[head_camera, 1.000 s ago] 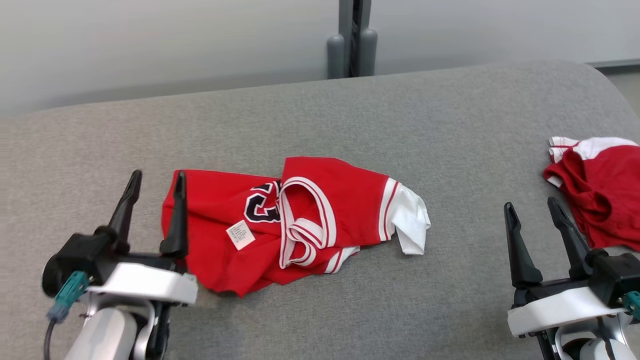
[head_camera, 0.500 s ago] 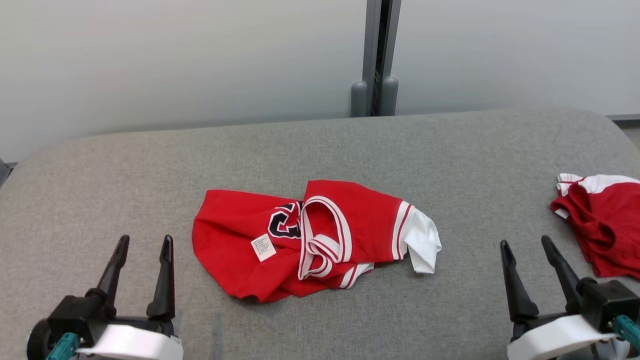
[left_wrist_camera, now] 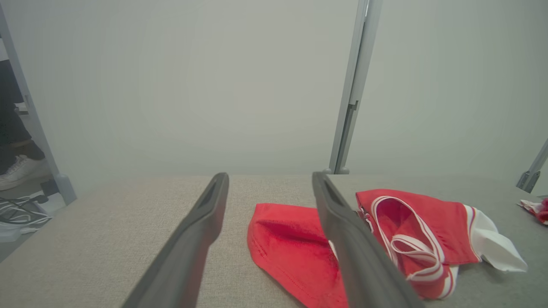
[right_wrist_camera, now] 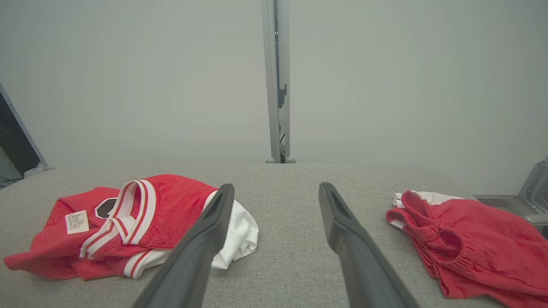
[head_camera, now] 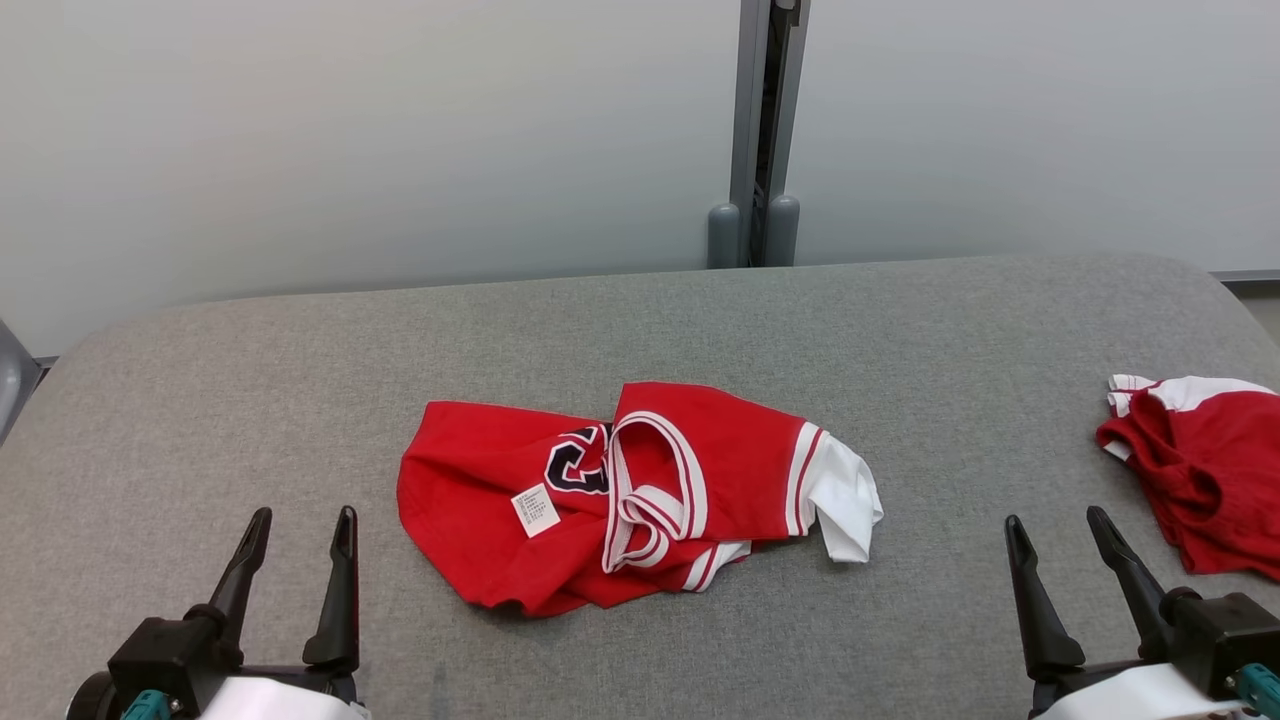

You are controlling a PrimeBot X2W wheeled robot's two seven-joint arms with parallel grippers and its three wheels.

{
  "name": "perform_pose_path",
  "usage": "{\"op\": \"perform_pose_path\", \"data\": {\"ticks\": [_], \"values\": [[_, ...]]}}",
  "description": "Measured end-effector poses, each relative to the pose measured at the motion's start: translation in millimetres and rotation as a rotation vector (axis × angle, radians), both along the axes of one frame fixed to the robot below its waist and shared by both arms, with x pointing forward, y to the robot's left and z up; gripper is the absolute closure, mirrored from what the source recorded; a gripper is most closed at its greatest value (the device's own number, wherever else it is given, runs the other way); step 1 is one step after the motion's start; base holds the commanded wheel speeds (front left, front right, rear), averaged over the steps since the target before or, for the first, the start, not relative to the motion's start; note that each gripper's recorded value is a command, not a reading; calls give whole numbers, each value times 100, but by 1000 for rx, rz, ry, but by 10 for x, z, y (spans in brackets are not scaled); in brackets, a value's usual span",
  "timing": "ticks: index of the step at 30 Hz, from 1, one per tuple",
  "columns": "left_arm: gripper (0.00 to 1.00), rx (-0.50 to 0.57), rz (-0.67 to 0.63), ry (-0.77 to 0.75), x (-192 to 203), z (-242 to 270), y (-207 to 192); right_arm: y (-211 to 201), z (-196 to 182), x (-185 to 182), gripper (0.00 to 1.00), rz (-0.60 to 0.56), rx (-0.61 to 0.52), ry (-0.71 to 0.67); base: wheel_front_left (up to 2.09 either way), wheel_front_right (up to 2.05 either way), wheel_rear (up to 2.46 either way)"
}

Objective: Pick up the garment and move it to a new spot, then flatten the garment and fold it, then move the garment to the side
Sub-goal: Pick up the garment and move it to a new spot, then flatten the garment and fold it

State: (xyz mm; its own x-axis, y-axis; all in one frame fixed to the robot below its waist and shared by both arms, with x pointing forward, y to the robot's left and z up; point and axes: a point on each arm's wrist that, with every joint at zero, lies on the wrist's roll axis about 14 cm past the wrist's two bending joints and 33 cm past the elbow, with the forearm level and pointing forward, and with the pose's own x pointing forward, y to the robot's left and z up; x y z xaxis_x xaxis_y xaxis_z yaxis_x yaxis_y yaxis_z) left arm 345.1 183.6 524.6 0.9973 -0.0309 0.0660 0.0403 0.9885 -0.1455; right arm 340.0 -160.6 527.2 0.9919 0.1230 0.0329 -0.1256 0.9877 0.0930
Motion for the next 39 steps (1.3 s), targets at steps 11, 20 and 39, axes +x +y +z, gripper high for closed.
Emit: {"op": "perform_pose_path", "data": {"ticks": [11,20,39], "values": [[0,0,10,7,5,9,18,10,6,5,0,4,8,1,0,0,0],[0,-1,14,11,11,8,13,13,-20,25,0,5,8,11,0,0,0],[0,-26,34,2,178,-1,8,945,-324,440,0,391,-127,138,0,0,0]]}}
